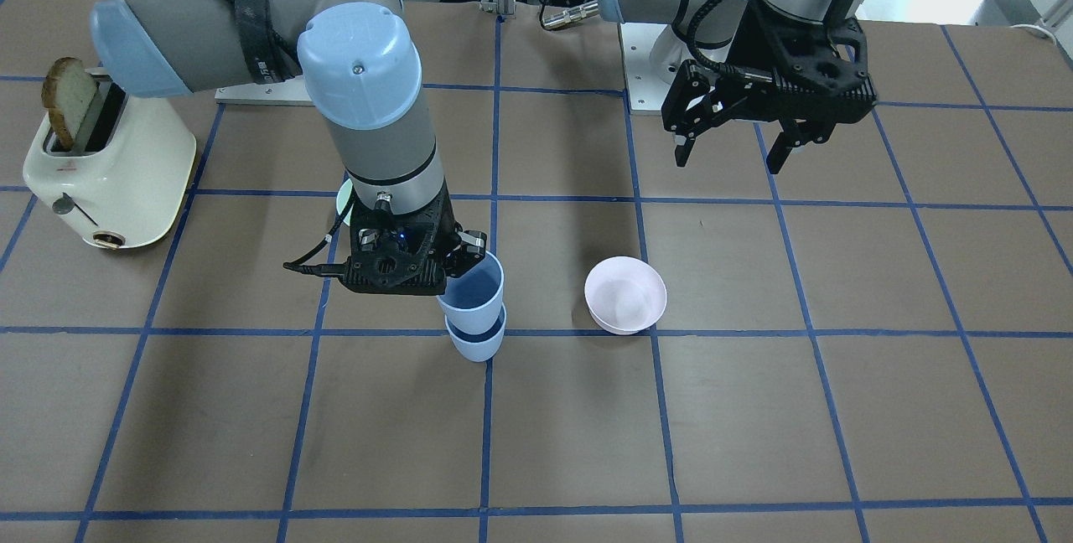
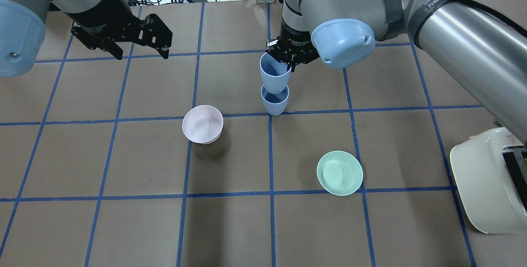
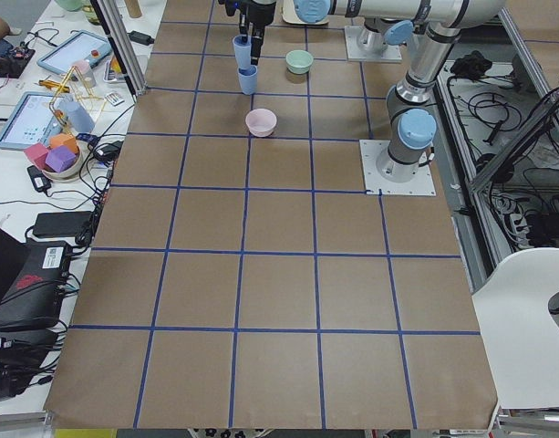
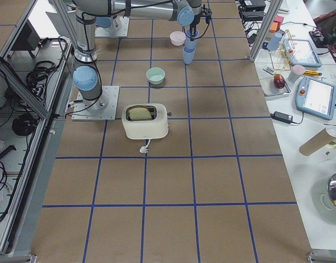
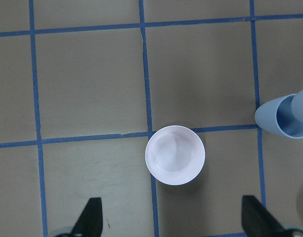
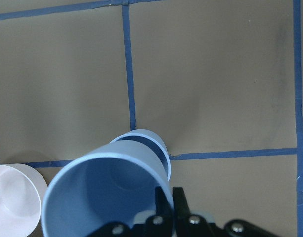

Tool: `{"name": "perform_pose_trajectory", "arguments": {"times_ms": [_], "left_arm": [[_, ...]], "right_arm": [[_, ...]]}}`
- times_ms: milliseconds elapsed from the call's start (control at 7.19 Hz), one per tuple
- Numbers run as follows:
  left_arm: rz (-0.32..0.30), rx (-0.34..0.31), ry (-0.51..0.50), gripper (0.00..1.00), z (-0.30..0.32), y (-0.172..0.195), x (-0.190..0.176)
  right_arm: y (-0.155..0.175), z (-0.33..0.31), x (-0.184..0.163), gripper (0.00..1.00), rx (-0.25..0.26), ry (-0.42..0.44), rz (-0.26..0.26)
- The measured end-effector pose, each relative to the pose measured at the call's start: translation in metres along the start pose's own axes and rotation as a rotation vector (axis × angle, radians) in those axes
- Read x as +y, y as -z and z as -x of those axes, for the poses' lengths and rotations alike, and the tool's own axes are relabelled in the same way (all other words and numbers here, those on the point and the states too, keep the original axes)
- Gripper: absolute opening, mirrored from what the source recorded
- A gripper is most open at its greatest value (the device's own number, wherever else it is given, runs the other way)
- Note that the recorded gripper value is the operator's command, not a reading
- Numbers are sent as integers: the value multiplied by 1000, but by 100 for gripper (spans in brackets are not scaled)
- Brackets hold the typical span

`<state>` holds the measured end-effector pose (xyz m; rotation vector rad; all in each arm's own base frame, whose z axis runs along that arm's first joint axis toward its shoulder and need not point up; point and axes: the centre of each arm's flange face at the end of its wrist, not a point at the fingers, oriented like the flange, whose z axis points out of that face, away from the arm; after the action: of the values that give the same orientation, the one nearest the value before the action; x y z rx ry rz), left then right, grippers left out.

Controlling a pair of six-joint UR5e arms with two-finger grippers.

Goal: Stack blue cups with both arms

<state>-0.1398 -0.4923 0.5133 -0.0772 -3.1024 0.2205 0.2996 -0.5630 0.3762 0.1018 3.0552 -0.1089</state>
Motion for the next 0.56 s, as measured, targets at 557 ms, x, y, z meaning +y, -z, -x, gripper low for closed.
{"name": "perform_pose_trajectory", "arguments": {"times_ms": [557], "left_arm": [[26, -4, 26, 100, 0, 3, 5]], "right_arm": [[-8, 0, 0, 19, 2, -10, 12]]}}
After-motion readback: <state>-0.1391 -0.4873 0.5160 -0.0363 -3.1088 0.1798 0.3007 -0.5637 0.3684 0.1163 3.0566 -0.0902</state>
